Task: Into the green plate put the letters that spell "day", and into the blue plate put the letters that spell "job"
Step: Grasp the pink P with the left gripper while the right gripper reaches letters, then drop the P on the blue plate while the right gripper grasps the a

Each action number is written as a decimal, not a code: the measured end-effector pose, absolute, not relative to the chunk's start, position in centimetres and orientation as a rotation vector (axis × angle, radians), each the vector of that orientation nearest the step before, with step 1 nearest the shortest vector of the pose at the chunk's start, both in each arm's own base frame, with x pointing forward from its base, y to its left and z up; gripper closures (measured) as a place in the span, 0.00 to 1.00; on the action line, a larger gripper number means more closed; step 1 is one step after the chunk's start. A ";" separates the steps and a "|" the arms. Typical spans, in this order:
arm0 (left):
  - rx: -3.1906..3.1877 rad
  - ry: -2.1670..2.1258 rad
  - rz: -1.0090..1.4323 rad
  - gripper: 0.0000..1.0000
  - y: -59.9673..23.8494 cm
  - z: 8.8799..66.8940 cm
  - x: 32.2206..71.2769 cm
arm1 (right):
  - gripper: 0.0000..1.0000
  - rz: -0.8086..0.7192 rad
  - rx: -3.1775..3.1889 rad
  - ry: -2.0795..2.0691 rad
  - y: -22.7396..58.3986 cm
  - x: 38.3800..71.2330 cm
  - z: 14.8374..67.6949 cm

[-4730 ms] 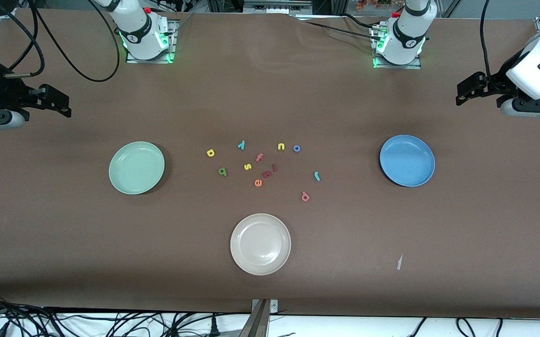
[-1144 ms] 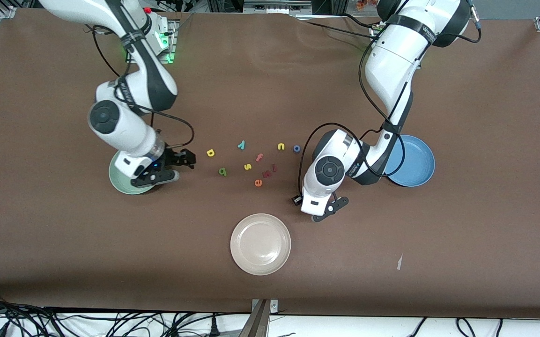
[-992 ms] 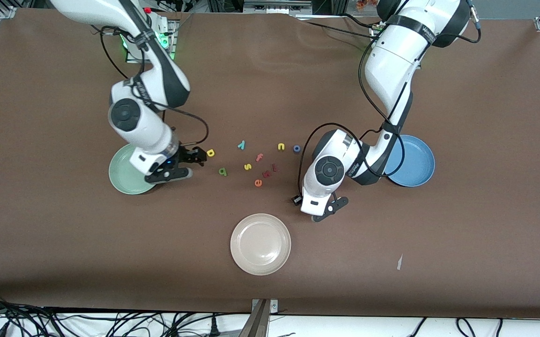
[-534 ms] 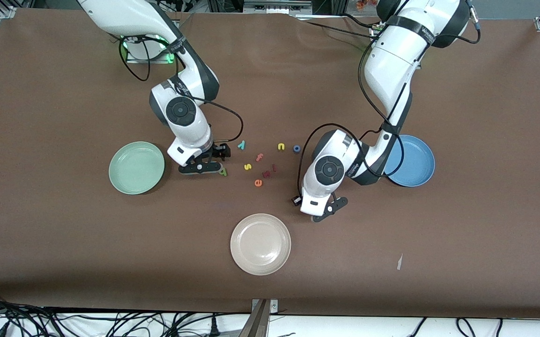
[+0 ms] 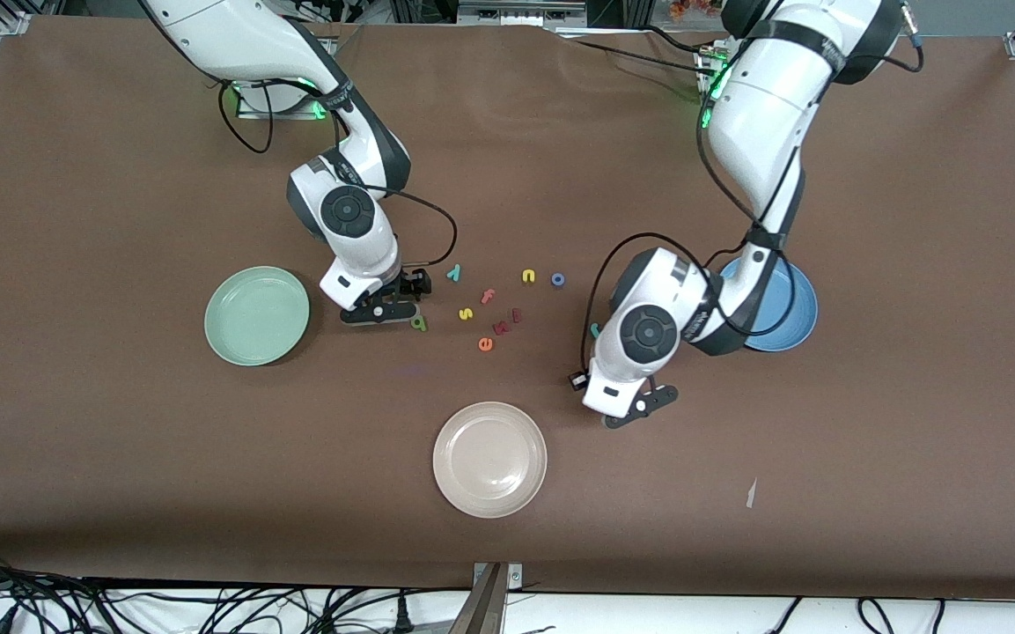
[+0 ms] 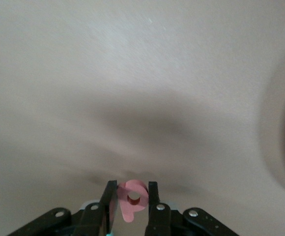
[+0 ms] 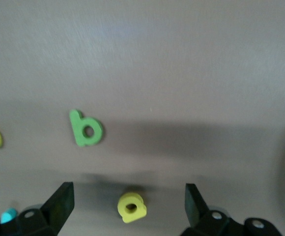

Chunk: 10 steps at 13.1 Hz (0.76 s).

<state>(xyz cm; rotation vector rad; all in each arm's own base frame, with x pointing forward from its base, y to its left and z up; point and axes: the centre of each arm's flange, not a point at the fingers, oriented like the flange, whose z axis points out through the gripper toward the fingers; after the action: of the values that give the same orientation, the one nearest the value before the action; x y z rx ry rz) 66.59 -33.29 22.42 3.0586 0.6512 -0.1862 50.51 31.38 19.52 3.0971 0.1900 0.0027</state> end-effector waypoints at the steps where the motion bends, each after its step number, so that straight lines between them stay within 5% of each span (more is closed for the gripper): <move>1: 3.086 0.606 -0.238 0.71 -32.0 23.9 66.7 | 0.00 0.000 3.098 0.195 31.0 49.7 19.1; 10: 3.283 0.242 -0.540 0.71 -20.3 27.0 60.6 | 0.00 0.025 3.106 0.217 29.5 46.6 18.9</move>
<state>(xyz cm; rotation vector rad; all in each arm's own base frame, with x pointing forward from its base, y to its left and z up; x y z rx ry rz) 60.56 -20.32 26.96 3.2832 0.2423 -0.5403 46.63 29.49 18.85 3.1057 0.2167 0.0250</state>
